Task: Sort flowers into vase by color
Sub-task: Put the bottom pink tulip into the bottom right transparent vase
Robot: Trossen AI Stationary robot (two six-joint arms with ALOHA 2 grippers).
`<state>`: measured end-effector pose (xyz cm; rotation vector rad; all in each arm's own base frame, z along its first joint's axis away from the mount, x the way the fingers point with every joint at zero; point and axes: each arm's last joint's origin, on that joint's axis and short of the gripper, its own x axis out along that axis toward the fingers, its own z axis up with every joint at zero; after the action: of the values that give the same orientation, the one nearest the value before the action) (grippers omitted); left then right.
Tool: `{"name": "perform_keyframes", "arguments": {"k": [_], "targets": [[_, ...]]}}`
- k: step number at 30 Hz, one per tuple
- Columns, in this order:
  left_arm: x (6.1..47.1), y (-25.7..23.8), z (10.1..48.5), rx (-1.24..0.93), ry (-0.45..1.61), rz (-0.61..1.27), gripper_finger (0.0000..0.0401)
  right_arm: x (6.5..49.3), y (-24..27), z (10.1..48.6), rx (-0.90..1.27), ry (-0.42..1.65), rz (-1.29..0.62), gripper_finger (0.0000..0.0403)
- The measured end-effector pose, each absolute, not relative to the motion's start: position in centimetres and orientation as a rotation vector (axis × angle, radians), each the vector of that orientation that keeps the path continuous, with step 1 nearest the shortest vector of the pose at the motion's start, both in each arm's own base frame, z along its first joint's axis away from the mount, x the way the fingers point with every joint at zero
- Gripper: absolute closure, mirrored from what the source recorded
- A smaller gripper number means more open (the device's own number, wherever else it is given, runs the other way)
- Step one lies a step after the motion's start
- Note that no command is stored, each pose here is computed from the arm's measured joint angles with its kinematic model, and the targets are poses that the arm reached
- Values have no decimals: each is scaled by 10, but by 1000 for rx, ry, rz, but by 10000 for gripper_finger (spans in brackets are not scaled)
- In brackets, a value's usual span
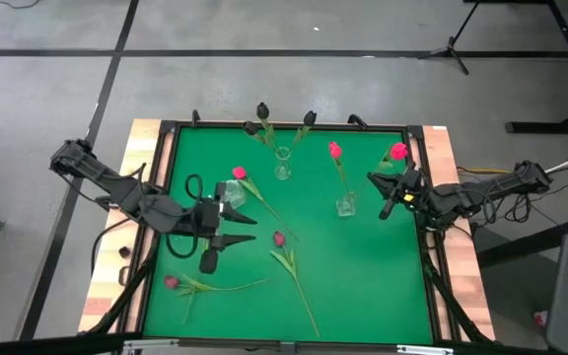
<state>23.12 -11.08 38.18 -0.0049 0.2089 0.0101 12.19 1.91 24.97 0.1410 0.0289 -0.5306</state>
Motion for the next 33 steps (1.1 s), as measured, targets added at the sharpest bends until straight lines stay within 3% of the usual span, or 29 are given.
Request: {"name": "perform_keyframes", "arguments": {"k": [26, 29, 33], "targets": [[224, -106, 387, 15, 193, 30, 256, 153, 2, 230, 233, 160, -449, 396], [224, -106, 387, 17, 193, 43, 256, 153, 3, 229, 250, 167, -432, 376], [223, -104, 385, 30, 212, 84, 256, 153, 4, 228, 258, 185, -393, 312]]}}
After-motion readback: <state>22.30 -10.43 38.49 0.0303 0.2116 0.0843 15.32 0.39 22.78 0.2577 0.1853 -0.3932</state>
